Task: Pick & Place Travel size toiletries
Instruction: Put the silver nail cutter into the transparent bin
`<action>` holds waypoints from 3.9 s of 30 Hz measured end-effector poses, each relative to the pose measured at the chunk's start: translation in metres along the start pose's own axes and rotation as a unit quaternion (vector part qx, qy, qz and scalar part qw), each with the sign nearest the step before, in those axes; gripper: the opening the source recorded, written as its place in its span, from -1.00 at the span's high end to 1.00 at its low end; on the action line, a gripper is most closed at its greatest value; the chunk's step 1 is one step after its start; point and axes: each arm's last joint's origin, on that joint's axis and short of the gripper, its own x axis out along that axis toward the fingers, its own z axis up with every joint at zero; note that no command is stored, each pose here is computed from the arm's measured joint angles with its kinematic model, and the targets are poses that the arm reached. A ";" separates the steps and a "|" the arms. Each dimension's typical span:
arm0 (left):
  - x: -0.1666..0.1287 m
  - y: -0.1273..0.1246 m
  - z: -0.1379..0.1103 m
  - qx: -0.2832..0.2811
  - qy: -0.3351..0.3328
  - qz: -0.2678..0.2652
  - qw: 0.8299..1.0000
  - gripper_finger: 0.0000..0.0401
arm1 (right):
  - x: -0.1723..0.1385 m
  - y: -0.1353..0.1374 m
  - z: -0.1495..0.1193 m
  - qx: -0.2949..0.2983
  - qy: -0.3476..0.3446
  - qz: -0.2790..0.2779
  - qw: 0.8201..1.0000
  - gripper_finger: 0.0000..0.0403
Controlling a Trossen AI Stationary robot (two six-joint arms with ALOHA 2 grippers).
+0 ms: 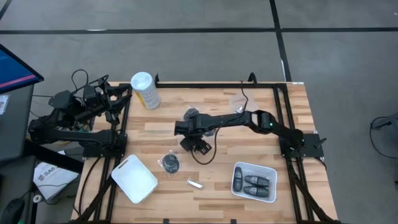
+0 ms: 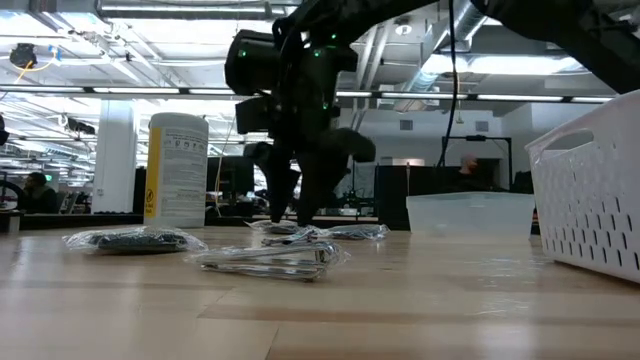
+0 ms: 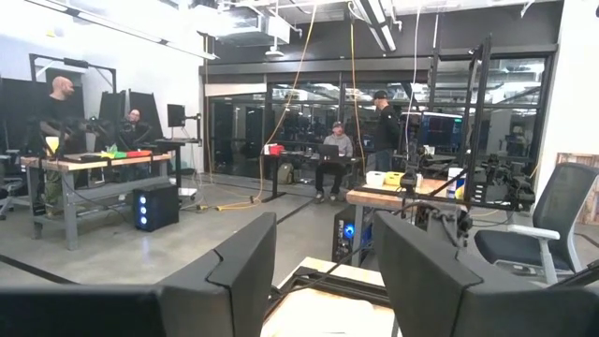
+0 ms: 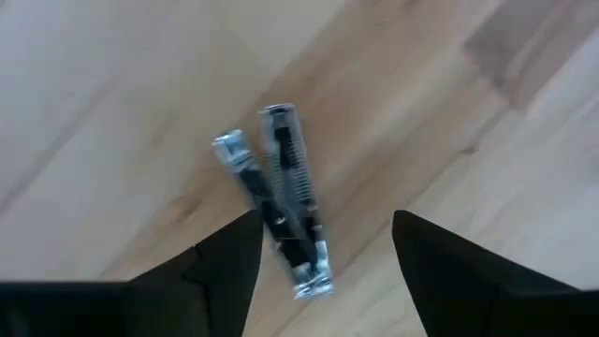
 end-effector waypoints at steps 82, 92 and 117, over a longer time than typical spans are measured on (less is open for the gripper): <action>0.000 0.000 0.000 0.013 0.000 0.004 1.000 0.12 | -0.158 -0.022 -0.038 0.208 -0.061 -0.042 0.975 0.83; 0.000 0.001 0.000 0.014 0.000 0.014 1.000 0.12 | -0.208 -0.038 -0.114 0.397 -0.068 -0.068 0.913 0.83; 0.000 0.003 0.000 0.014 0.001 0.044 0.999 0.12 | -0.115 0.044 -0.289 0.680 0.026 -0.093 0.726 0.83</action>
